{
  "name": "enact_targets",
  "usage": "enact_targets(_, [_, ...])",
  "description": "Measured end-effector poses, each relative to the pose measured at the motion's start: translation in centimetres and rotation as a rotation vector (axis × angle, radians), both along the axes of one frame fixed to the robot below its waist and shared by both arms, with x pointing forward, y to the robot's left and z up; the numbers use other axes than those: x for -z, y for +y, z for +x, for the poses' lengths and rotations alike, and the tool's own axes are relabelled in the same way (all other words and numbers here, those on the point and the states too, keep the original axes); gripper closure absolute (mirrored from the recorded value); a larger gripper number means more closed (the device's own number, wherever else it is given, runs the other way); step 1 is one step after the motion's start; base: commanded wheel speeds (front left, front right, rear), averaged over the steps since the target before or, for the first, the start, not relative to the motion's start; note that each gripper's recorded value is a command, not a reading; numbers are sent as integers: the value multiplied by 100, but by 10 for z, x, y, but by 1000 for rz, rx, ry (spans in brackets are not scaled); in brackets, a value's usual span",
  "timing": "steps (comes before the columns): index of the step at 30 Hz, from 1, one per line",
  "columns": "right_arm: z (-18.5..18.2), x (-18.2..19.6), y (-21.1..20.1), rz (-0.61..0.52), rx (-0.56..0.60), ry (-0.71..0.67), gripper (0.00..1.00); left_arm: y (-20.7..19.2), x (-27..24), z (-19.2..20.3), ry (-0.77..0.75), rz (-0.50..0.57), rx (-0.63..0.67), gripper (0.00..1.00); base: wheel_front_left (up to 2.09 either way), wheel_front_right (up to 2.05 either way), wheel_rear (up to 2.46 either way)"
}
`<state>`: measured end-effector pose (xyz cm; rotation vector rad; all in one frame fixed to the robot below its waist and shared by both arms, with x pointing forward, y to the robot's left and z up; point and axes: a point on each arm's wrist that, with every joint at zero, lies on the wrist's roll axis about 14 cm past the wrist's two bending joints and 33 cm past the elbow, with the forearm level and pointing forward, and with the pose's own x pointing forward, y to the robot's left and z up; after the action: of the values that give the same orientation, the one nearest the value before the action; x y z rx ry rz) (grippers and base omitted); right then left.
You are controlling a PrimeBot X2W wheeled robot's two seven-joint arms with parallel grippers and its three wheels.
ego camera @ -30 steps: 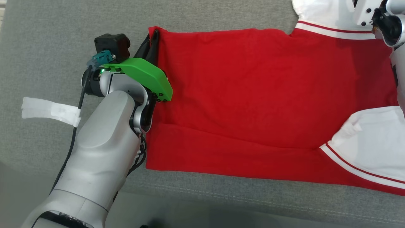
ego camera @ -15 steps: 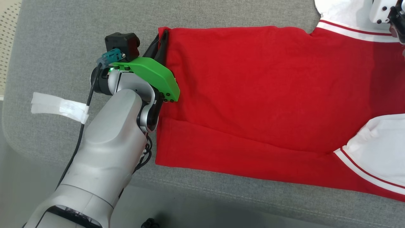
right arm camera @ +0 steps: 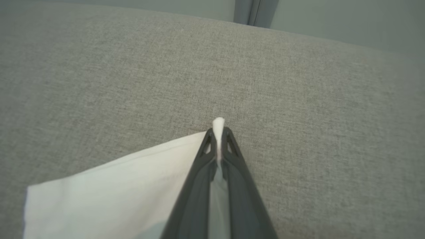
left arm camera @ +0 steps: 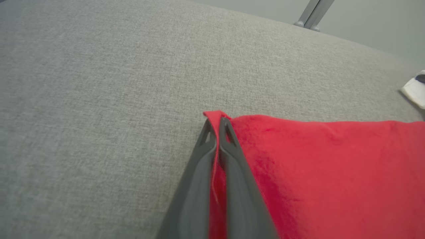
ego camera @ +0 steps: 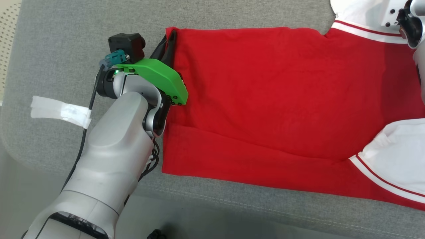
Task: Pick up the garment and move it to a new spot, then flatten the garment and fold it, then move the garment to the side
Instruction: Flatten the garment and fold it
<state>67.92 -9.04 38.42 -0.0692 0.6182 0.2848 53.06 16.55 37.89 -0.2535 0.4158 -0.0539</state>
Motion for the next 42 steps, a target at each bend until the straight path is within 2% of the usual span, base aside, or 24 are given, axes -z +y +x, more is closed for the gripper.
enact_targets(8, [0, -24, -6, 46, 24, -89, 100, 4, -7, 4, -22, -20, -1, 100, 0, 0, 0])
enact_targets(20, [-28, -93, -20, 181, 37, -269, 100, 11, -41, 0, -120, -23, 23, 100, 0, 0, 0])
enact_targets(28, [-70, -121, -42, 265, 34, -349, 100, 7, -63, -19, -192, -49, 36, 100, 0, 0, 0])
enact_targets(42, [-173, -109, -77, 402, 107, -376, 100, -12, -79, -75, -252, -152, 38, 100, 0, 0, 0])
